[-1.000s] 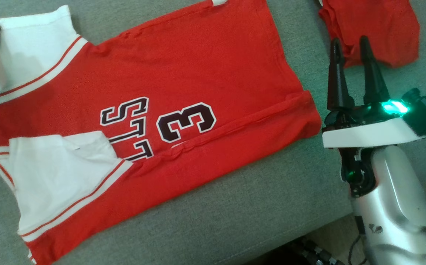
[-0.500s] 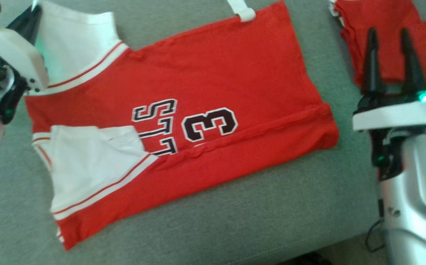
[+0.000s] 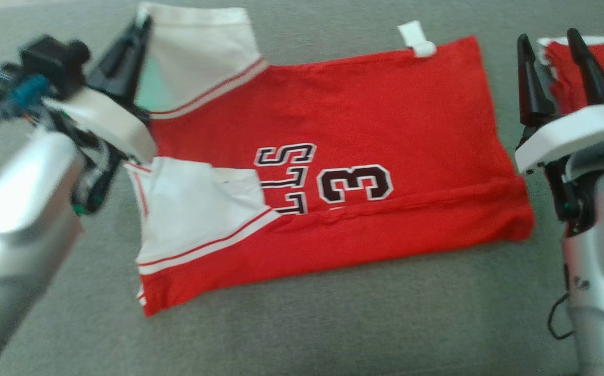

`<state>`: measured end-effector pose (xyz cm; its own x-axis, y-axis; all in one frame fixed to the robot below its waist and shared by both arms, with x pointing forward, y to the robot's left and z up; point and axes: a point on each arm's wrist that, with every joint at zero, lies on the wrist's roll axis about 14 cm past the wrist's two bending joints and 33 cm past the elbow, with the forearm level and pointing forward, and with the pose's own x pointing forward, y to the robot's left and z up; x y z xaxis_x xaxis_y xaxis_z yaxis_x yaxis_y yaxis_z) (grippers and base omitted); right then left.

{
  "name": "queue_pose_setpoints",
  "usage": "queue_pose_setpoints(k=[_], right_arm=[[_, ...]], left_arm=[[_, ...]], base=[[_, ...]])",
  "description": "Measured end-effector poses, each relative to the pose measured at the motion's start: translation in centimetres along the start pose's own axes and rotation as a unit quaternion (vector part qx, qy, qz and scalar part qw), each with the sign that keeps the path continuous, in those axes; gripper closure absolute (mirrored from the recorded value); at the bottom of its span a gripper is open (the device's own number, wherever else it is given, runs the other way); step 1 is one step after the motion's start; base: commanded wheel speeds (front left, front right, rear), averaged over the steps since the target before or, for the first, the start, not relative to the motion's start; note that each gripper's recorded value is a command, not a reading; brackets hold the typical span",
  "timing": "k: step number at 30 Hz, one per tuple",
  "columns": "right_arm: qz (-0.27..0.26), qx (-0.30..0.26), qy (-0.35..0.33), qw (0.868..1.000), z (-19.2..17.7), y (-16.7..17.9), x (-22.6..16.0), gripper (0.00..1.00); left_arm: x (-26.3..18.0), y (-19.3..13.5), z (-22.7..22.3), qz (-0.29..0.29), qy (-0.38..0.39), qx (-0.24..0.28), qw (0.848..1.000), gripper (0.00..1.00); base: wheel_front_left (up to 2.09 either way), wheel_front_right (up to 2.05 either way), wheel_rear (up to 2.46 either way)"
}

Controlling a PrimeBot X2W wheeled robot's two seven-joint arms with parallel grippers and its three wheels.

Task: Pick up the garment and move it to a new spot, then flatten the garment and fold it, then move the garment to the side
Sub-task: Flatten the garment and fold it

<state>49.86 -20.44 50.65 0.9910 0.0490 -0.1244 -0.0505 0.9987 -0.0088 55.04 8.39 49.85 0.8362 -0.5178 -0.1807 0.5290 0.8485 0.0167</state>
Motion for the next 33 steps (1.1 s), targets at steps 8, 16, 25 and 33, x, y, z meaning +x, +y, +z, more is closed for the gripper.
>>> queue_pose_setpoints(k=[8, 16, 25, 33], right_arm=[[0.037, -0.015, 0.126, 0.991, -4.9, 0.5, 2.9, 0.0], [0.024, -0.016, 0.206, 0.978, -9.2, -0.8, 6.7, 0.0], [0.038, -0.036, 0.267, 0.962, -13.1, 0.2, 9.0, 0.0], [0.045, -0.065, 0.293, 0.953, -13.9, 0.0, 10.0, 1.0]], left_arm=[[-3.9, -2.5, -0.2, -0.007, -0.012, -0.005, 1.0, 1.0], [-5.1, -3.3, -1.6, -0.019, 0.008, -0.013, 1.0, 1.0], [-4.8, -2.5, -3.2, -0.012, 0.023, -0.017, 1.0, 1.0], [-3.9, -2.2, -3.1, -0.014, 0.021, -0.011, 1.0, 1.0]], base=[[0.0, 0.0, 0.0], [0.0, 0.0, 0.0], [0.0, 0.0, 0.0], [0.0, 0.0, 0.0]])
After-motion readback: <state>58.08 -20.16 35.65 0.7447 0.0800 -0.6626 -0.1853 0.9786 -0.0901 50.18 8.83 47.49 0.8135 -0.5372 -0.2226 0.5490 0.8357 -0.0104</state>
